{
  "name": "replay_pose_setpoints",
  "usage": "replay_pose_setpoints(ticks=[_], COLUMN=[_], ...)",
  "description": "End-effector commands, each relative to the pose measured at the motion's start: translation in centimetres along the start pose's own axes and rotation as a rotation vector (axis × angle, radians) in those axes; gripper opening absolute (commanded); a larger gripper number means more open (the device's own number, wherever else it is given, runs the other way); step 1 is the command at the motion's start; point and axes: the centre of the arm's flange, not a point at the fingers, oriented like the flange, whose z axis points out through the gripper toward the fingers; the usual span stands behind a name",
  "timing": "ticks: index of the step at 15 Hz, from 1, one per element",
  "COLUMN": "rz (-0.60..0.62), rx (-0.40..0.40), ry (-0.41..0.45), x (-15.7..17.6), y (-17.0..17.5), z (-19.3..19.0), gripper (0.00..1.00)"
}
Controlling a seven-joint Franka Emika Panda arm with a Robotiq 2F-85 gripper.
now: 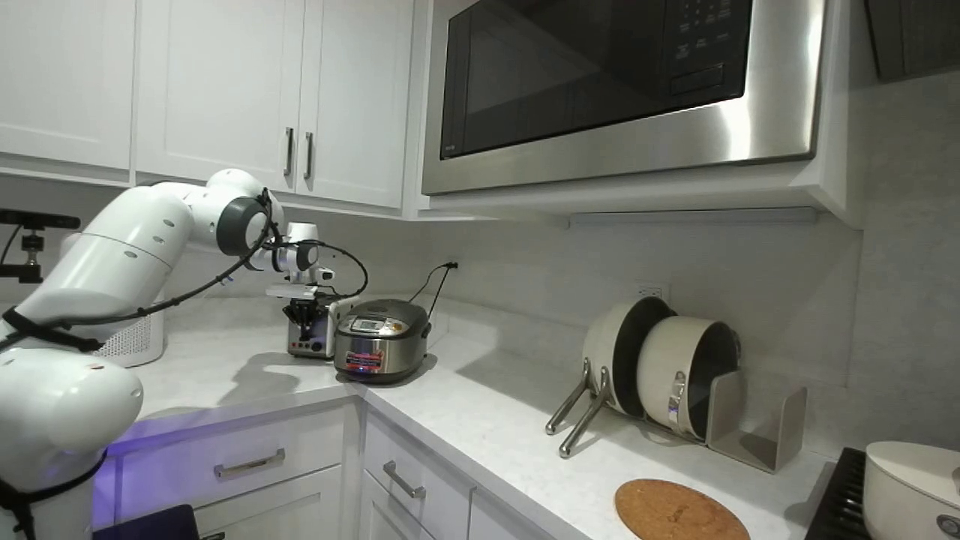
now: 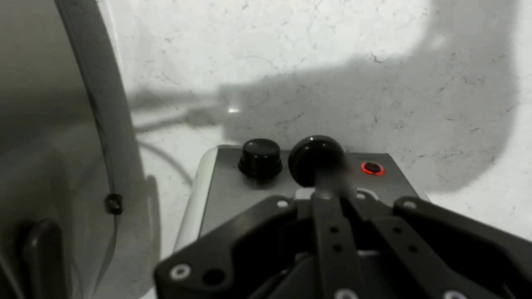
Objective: Push the lever on the toaster downwards
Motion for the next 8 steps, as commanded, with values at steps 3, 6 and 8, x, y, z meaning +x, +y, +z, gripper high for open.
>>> replay_pose_setpoints(ticks=[3,6,8], rz=[-0.009,-0.008,-0.008], rx=[0.016,0.011,0.005], ry=[-0.025,-0.026,-0.025], x=[-0.98,-0.83,-0.62], y=[0.89,1.20,1.59], z=[2.80,2.38,2.14], gripper=[0.27,0.48,0.62])
